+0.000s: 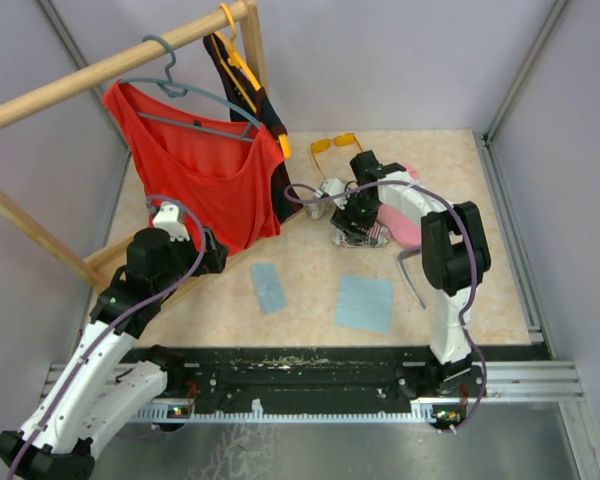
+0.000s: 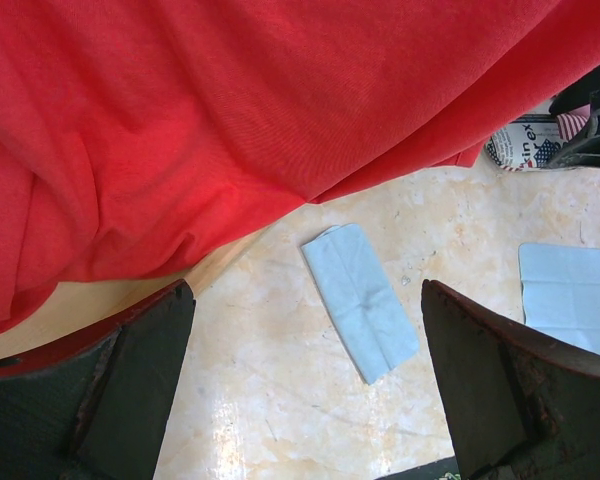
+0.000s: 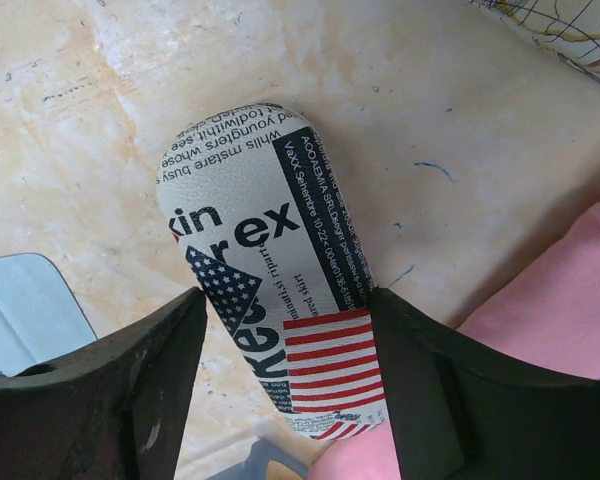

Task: Organize the sunglasses
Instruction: Pick up the sunglasses case from the center of the board.

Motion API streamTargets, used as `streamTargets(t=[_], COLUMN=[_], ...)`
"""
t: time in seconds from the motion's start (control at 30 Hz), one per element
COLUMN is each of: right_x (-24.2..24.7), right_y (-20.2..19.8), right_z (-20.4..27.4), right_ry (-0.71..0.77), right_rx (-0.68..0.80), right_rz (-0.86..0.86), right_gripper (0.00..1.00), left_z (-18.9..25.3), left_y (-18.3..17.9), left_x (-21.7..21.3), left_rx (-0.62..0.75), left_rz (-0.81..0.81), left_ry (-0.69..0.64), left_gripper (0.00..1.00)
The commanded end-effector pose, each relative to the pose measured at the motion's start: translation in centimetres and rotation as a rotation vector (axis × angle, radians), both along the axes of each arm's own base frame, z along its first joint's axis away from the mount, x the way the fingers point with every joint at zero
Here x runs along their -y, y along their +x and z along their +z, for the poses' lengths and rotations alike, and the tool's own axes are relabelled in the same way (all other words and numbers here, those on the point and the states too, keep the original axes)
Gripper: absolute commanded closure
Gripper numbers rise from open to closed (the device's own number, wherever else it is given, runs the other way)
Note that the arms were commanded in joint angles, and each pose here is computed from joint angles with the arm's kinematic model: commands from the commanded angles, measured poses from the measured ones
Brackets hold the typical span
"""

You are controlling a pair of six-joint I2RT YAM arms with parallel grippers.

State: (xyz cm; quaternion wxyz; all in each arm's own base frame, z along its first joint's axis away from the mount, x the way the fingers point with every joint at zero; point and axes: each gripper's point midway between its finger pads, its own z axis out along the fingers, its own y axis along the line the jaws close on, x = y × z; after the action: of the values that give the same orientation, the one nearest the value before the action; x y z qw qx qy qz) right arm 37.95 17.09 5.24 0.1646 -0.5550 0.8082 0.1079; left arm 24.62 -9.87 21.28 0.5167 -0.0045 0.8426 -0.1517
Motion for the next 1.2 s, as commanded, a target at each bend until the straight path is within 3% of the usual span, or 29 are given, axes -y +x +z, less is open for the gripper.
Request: streamTargets(t=[0.0,0.23,0.77,1.03,1.17], right_x=[-0.4,0.4,0.5,-0.3,-0.8], right_y=[0.0,0.5,0.5,0.7,1.7], right_z=[0.0,-0.5,-1.9,-0.4,2.0], right_ry=[0.024,-0.017,-0.039,0.016,0.061], right_rx=[-0.019,0.017,-0.022,-0.001,0.062], right_rz=[0.002,-0.003,0.007,-0.029,-0.122], right_gripper=[0.33,0.21,0.23,0.40,0.60], left_z=[0.3,0.2,0.2,0.1,0.2], left_y=[0.2,0.2,0.2,0.3,0.3], left_x=[0.0,0.0,0.0,0.0,-0.1], left_rx=[0.019,0.019,0.016,0.013,0.014], left_rz=[-0.004,-0.004,-0.007,-0.003,0.006], left_ry=[0.003,0.005,0.003,0.004,0.003], left_gripper=[0.00,0.00,0.00,0.00,0.00])
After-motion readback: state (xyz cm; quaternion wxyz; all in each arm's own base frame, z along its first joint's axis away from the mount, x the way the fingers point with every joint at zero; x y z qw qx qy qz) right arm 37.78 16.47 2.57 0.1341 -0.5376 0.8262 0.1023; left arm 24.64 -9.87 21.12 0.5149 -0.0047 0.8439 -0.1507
